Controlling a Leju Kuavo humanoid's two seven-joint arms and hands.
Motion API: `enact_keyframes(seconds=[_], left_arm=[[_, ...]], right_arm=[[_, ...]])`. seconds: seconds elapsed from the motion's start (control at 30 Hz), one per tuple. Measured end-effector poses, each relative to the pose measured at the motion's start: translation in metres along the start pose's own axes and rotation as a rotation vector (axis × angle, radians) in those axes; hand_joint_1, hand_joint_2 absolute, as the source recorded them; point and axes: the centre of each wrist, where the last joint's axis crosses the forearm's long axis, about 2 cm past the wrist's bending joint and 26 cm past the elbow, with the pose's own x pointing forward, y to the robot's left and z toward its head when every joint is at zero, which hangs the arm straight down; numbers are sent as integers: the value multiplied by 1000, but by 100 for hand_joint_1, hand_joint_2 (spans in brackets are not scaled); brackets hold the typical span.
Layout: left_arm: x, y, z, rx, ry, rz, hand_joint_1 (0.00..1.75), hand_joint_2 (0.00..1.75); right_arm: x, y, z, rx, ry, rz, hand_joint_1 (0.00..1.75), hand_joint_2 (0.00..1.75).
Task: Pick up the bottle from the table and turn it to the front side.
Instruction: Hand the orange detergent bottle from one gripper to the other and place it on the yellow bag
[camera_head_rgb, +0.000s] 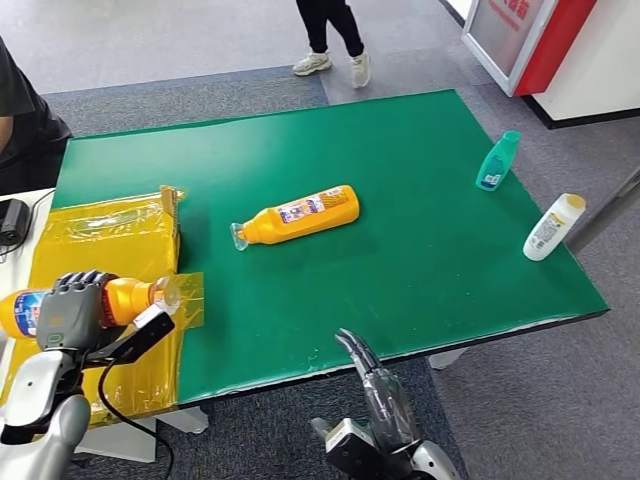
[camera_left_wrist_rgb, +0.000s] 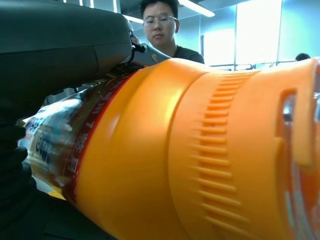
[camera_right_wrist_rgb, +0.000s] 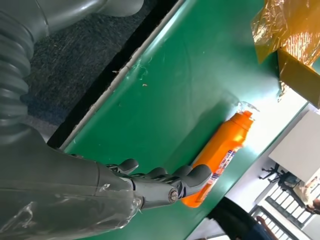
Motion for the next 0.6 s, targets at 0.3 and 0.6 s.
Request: enact_keyframes(seconds=[0.3,0.6], left_arm=[[15,-11,-15,-60,-3,-16,175,175],[35,-20,-30,-118,-10,-24,168,175]], right_arm=[[-1,4,-4,34,-13,-13,0,175],[-2,8,-10,65,-22,-17,0,175]])
